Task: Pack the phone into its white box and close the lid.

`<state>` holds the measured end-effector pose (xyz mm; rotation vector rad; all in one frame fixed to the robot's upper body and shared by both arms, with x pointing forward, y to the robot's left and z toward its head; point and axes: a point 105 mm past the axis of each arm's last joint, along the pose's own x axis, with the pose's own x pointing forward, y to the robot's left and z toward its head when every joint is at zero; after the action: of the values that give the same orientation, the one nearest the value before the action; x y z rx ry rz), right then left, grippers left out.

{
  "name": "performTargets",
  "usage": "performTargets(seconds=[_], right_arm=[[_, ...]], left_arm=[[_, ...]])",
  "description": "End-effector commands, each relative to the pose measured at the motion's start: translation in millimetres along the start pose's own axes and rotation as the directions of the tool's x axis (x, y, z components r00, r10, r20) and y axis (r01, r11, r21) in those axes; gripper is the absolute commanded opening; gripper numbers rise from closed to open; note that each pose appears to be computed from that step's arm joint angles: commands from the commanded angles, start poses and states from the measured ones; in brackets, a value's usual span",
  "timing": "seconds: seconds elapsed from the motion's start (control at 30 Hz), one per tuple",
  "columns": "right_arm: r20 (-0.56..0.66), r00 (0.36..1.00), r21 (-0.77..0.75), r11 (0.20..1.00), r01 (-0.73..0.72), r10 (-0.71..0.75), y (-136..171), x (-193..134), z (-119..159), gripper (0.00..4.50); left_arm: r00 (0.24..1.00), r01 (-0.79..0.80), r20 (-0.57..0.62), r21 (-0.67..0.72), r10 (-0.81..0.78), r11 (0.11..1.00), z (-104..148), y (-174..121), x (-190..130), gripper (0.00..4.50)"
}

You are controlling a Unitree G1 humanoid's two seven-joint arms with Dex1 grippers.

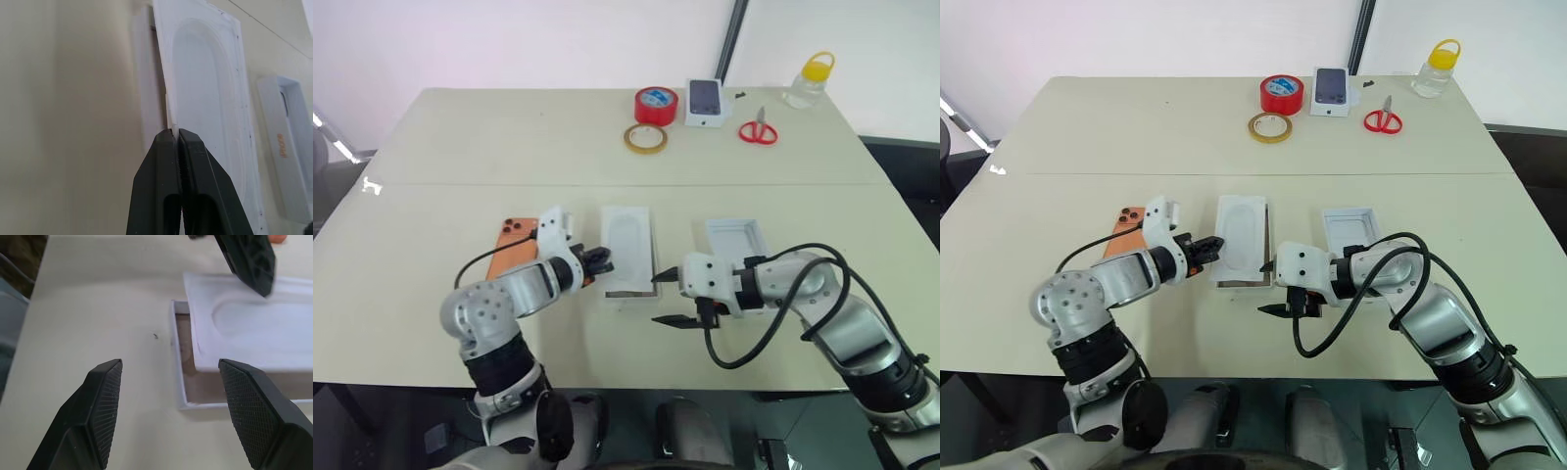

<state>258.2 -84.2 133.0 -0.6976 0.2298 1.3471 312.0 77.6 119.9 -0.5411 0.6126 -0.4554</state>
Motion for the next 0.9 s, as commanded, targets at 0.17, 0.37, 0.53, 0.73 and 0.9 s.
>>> performTargets(seconds=[0.17, 0.37, 0.53, 0.73, 0.9], right_arm=[[0.019, 0.997, -0.037, 0.997, 0.073, -0.073, -12.7, -4.6, 9.6, 3.27], [0.013, 0.997, -0.038, 0.996, 0.082, -0.082, -14.1, -3.9, 7.4, 3.27], [0.012, 0.996, -0.041, 0.995, 0.092, -0.092, -15.8, -3.5, 7.0, 3.27], [0.004, 0.994, -0.044, 0.993, 0.106, -0.106, -19.9, -6.7, 4.6, 3.32], [0.002, 0.989, -0.032, 0.988, 0.149, -0.149, -30.8, -9.8, 1.9, 3.32]], left_arm=[[0.999, -0.036, 0.010, 0.052, 0.036, 0.998, 4.3, -3.0, -1.6, 0.00], [0.999, -0.030, 0.020, 0.045, 0.029, 0.999, 9.9, -2.4, -2.0, 0.00], [1.000, -0.025, 0.001, 0.048, 0.025, 0.999, 6.0, -2.8, -0.1, 0.00], [1.000, -0.020, -0.003, 0.056, 0.020, 0.998, 4.2, -3.8, -0.7, 2.32], [1.000, 0.028, 0.011, 0.074, -0.029, 0.997, 7.6, -6.5, -6.9, 3.73]])
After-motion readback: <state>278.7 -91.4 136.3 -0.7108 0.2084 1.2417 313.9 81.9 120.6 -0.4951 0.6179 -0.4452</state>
